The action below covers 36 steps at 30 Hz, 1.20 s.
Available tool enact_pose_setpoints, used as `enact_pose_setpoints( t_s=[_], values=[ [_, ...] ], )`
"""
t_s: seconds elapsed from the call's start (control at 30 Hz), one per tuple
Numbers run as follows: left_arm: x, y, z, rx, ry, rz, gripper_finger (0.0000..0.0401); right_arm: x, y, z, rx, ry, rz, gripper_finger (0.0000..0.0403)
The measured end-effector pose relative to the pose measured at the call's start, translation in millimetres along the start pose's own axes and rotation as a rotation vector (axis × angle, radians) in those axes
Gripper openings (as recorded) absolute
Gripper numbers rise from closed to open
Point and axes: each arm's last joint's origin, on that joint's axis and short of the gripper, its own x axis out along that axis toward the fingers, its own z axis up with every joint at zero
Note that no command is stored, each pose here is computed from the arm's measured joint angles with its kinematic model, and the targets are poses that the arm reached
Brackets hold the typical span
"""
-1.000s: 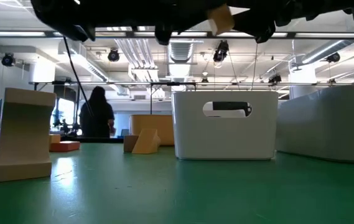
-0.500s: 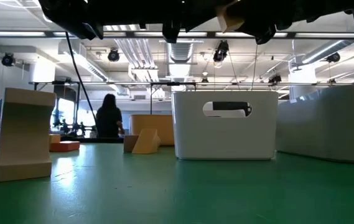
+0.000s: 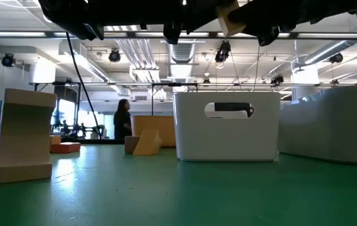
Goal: Sort & place blocks by color
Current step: Put the yellow block into the gray bin
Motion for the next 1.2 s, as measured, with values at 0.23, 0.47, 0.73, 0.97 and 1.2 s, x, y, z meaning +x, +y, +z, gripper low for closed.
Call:
enact_pose_setpoints(
  t_s=[0.23, 0.47, 0.73, 0.97, 1.2],
  values=[
    [-1, 0, -2, 0.002, 0.012, 0.000, 0.0166, 0, 0, -1, 0.017, 0.005, -0.006, 0.0119],
    [-1, 0, -3, -0.043, 0.026, -0.003, 0.0179, 0, 0, -1, 0.027, 0.014, -0.007, 0.0123],
    [-1, -1, -5, -0.028, 0.058, -0.005, 0.0270, 0, 0, -4, 0.042, 0.046, -0.009, 0.0123],
    [-10, 3, 2, 0.058, 0.207, -0.019, 0.0308, -11, -7, -20, 0.159, 0.306, -0.050, 0.0123],
    [-21, 10, 22, 0.075, 0.255, 0.015, 0.0309, -30, -13, -14, 0.219, 0.789, -0.167, 0.0123]
  ],
)
